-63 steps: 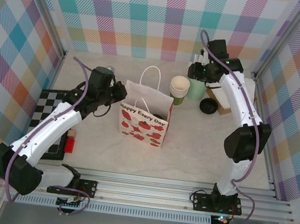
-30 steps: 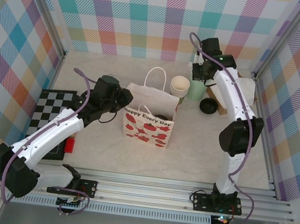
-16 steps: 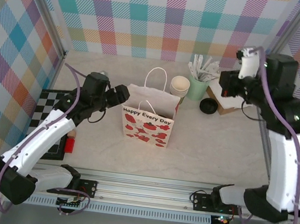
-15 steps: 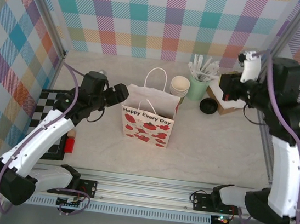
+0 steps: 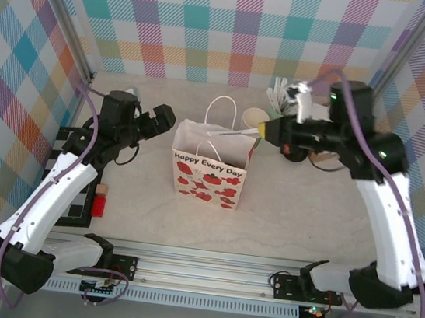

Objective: Pack the takeout coffee

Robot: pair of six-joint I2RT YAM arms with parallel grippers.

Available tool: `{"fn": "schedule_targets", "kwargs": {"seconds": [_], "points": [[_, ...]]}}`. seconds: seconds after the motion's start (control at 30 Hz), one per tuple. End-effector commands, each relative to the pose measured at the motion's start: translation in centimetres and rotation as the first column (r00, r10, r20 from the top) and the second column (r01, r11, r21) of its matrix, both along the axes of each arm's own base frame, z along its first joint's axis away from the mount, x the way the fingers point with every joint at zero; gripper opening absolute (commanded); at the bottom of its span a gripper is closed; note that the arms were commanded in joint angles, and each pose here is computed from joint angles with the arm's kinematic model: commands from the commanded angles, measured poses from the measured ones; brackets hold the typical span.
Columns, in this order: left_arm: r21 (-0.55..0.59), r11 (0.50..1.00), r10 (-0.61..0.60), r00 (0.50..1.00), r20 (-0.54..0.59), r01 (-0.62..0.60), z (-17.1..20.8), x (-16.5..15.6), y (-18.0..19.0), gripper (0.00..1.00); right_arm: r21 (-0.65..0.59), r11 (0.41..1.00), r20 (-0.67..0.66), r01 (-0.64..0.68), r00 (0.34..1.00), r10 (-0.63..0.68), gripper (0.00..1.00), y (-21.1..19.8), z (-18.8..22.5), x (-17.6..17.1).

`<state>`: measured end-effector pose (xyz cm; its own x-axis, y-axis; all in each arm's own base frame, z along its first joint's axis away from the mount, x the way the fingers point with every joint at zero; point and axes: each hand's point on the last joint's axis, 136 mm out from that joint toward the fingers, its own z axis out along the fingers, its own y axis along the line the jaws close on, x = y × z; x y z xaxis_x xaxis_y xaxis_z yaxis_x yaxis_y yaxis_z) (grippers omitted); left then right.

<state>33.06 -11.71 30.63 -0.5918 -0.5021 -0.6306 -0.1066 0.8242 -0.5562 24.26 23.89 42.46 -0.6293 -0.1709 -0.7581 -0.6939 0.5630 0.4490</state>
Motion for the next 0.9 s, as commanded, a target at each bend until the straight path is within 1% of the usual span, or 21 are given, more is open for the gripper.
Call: {"fn": "schedule_targets", "kwargs": {"seconds": [0.0,0.07,0.13,0.17,0.23,0.27,0.3,0.37,0.43,0.5,0.53,0.6,0.63,0.67,0.7,0.73,0.77,0.8,0.87], "points": [[-0.047,0.998,-0.028,0.999,0.037,0.029,1.0,-0.3,-0.4,1.00,-0.079,0.995,0.024,-0.054,0.998,0.056,0.00,3.4,-2.0,1.9],[-0.069,0.996,-0.060,0.997,0.046,0.063,0.9,-0.4,-1.1,1.00,-0.099,0.991,-0.038,-0.096,0.995,0.092,0.00,5.7,-4.2,2.5],[-0.096,0.991,-0.085,0.996,0.038,0.088,0.4,-0.3,-1.8,1.00,-0.122,0.984,-0.098,-0.132,0.988,0.120,0.04,8.2,-6.8,3.1],[-0.104,0.991,-0.086,0.996,0.027,0.088,0.0,-0.2,-1.9,1.00,-0.151,0.978,-0.124,-0.147,0.984,0.128,0.09,9.2,-8.3,3.2],[-0.102,0.992,-0.068,0.998,0.009,0.068,-0.7,0.0,-1.7,1.00,-0.201,0.965,-0.172,-0.171,0.975,0.137,0.29,10.3,-10.1,3.1],[-0.096,0.994,-0.060,0.998,0.005,0.061,-0.9,0.0,-1.5,1.00,-0.211,0.962,-0.181,-0.174,0.974,0.137,0.43,10.3,-10.4,2.9],[-0.089,0.994,-0.058,0.998,0.008,0.059,-1.0,0.0,-1.5,1.00,-0.221,0.963,-0.162,-0.156,0.979,0.121,0.58,9.7,-9.9,3.0],[-0.072,0.995,-0.064,0.998,0.009,0.064,-1.2,0.1,-1.4,1.00,-0.227,0.967,-0.104,-0.112,0.990,0.090,0.67,7.7,-8.1,3.0],[-0.048,0.997,-0.062,0.998,0.007,0.062,-1.4,0.2,-1.1,1.00,-0.209,0.977,-0.071,-0.049,0.997,0.035,0.71,4.8,-6.2,3.2],[-0.030,0.998,-0.060,0.998,0.009,0.060,-1.7,0.5,-1.0,1.00,-0.196,0.980,-0.068,0.043,0.996,-0.057,0.74,1.0,-5.4,3.8],[-0.028,0.998,-0.063,0.998,0.013,0.063,-1.7,0.6,-1.0,1.00,-0.191,0.978,-0.075,0.085,0.992,-0.101,0.75,-0.7,-5.5,4.2],[-0.031,0.996,-0.081,0.996,0.027,0.082,-1.9,0.9,-1.4,1.00,-0.181,0.960,-0.101,0.215,0.967,-0.236,0.79,-4.9,-6.5,5.7],[-0.035,0.995,-0.092,0.995,0.035,0.094,-1.8,1.0,-1.6,1.00,-0.179,0.941,-0.121,0.286,0.943,-0.310,0.80,-7.0,-7.4,6.6],[-0.034,0.994,-0.107,0.993,0.041,0.108,-1.9,1.0,-1.8,1.00,-0.189,0.902,-0.154,0.389,0.895,-0.419,0.82,-9.7,-8.8,7.9],[-0.031,0.992,-0.121,0.992,0.045,0.123,-2.0,1.1,-2.0,1.00,-0.192,0.848,-0.203,0.494,0.825,-0.527,0.84,-12.8,-10.4,9.2],[-0.023,0.991,-0.129,0.990,0.048,0.130,-2.0,1.1,-2.0,1.00,-0.184,0.801,-0.259,0.569,0.758,-0.598,0.85,-15.1,-11.7,10.1],[-0.014,0.990,-0.139,0.989,0.049,0.139,-2.0,1.1,-2.1,1.00,-0.178,0.744,-0.323,0.644,0.676,-0.663,0.89,-17.7,-13.5,11.0],[-0.004,0.990,-0.143,0.989,0.048,0.143,-2.1,1.0,-2.0,1.00,-0.175,0.698,-0.356,0.694,0.617,-0.702,0.99,-19.8,-14.8,11.7],[0.018,0.989,-0.146,0.988,0.052,0.146,-2.3,0.9,-1.8,1.00,-0.208,0.619,-0.353,0.758,0.532,-0.770,1.00,-24.1,-17.5,13.4]]}}
